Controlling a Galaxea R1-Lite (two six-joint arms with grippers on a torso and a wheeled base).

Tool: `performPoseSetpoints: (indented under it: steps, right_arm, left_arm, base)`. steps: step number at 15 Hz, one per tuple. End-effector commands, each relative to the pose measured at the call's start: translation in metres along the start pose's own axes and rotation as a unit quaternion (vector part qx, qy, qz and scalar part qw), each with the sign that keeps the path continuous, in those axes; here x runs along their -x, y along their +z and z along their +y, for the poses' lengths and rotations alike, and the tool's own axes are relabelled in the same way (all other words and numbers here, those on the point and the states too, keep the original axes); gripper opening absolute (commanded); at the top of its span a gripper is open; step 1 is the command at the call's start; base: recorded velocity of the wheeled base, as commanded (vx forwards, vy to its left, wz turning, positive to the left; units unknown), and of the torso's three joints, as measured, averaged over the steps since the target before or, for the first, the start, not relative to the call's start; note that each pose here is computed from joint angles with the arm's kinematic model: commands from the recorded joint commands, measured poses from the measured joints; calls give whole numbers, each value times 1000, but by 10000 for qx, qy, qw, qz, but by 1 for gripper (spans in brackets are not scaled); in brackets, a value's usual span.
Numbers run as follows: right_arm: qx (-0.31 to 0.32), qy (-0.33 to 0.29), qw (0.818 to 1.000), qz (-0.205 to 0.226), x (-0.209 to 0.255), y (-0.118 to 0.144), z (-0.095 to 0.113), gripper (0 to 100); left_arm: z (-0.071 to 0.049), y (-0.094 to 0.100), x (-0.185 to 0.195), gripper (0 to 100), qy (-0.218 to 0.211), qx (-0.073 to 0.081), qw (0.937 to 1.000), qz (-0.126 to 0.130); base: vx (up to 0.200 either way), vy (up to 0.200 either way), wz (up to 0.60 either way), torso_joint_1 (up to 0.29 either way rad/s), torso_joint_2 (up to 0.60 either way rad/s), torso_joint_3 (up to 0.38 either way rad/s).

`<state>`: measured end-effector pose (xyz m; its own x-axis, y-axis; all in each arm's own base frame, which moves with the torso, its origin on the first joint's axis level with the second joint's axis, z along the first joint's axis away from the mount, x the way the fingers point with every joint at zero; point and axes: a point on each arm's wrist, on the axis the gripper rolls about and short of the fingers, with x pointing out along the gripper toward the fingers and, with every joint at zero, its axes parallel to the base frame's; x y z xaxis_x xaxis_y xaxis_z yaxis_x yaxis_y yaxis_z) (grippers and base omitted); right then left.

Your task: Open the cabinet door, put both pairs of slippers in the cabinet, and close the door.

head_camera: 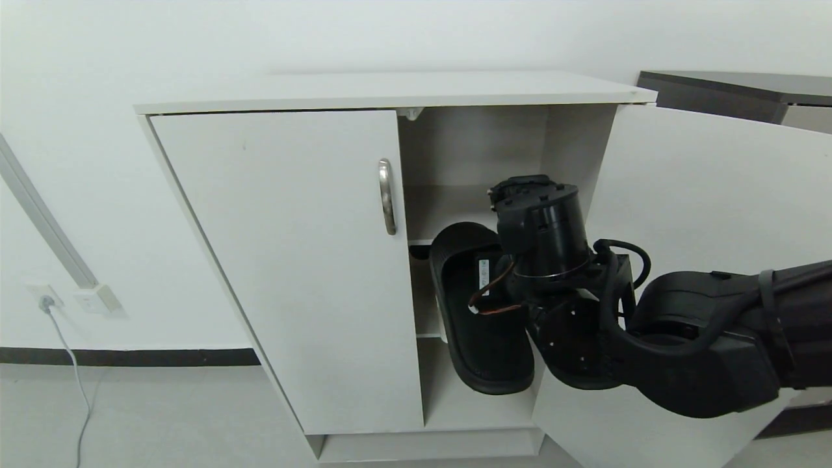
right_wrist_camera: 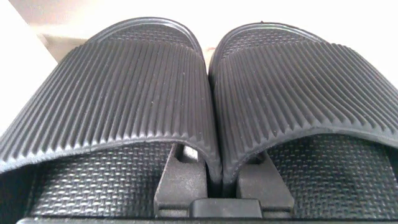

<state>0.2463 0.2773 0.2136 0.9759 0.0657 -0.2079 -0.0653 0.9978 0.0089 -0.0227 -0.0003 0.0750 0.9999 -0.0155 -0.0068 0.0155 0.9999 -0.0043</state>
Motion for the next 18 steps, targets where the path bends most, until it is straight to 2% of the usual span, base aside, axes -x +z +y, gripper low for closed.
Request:
performPoseSetpoints:
  steps: [1,6,11,18]
  right_arm:
    - [-18,-3,10000,-16,1,2,-1,0]
    - [149,-58,9999,-34,-5,5,-5,0]
    - [172,-135,9997,49,-28,16,-4,0]
    - [88,-248,9996,62,-65,23,10,0]
  left_arm:
    - [0,0,0,0,1,2,10000,4]
    - [0,0,0,0,1,2,10000,-3]
    - [0,0,0,0,1,9,10000,-11]
    - [0,0,0,0,9,9,10000,4]
  base:
    - [200,0,0,7,2,12]
    - [200,0,0,5,0,4]
    - [0,0,0,0,0,0]
    - [0,0,0,0,0,0]
